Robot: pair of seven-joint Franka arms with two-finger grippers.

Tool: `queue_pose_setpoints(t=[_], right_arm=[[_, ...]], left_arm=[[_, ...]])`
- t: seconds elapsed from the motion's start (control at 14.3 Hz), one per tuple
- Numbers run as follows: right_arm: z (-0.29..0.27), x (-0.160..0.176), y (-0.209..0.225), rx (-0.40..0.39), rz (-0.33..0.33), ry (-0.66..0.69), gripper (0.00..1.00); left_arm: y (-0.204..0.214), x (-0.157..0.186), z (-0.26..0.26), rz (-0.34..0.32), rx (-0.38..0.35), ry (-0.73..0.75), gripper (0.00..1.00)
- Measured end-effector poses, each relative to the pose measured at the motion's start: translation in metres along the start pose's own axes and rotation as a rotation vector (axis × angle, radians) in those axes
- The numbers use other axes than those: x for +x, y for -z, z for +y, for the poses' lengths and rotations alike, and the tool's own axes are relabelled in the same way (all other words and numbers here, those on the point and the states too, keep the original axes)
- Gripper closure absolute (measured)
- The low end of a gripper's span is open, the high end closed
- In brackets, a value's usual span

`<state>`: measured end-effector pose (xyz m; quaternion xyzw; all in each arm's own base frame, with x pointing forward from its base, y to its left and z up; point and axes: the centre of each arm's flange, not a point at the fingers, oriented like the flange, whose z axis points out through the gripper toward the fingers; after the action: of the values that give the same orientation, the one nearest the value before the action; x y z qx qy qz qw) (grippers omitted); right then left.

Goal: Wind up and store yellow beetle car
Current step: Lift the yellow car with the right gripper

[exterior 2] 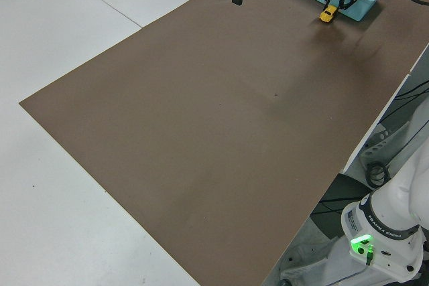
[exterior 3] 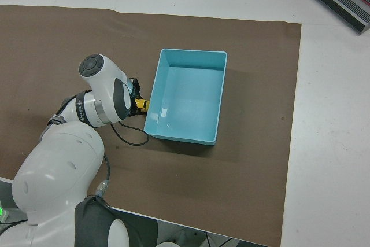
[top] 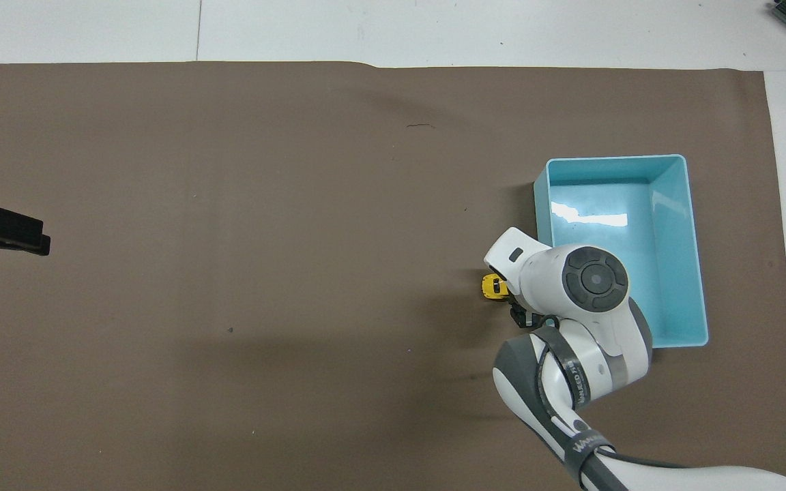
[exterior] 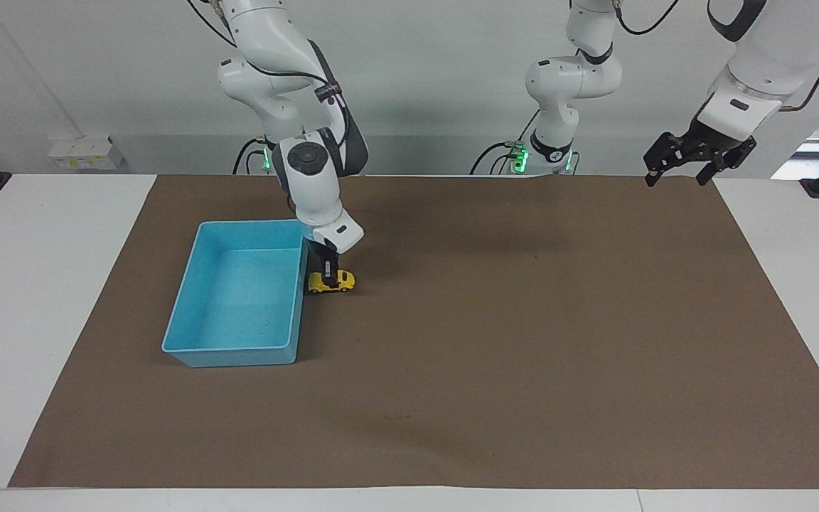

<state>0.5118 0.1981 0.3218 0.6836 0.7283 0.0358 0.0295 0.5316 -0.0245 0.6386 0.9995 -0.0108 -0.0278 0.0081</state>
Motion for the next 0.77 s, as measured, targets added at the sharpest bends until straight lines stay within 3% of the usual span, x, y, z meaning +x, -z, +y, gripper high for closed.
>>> queue_pose_setpoints(t=[0.42,0.77], right_arm=[[0.040,0.028,0.046,-0.084,0.034,-0.059,0.56],[0.067,0.029,0.120,-0.026,0.003,-0.074,0.56]], left_arm=[[0.000,0.000,0.000,0.000,0.000,0.000,0.00],[0.000,0.000,0.000,0.000,0.000,0.000,0.00]])
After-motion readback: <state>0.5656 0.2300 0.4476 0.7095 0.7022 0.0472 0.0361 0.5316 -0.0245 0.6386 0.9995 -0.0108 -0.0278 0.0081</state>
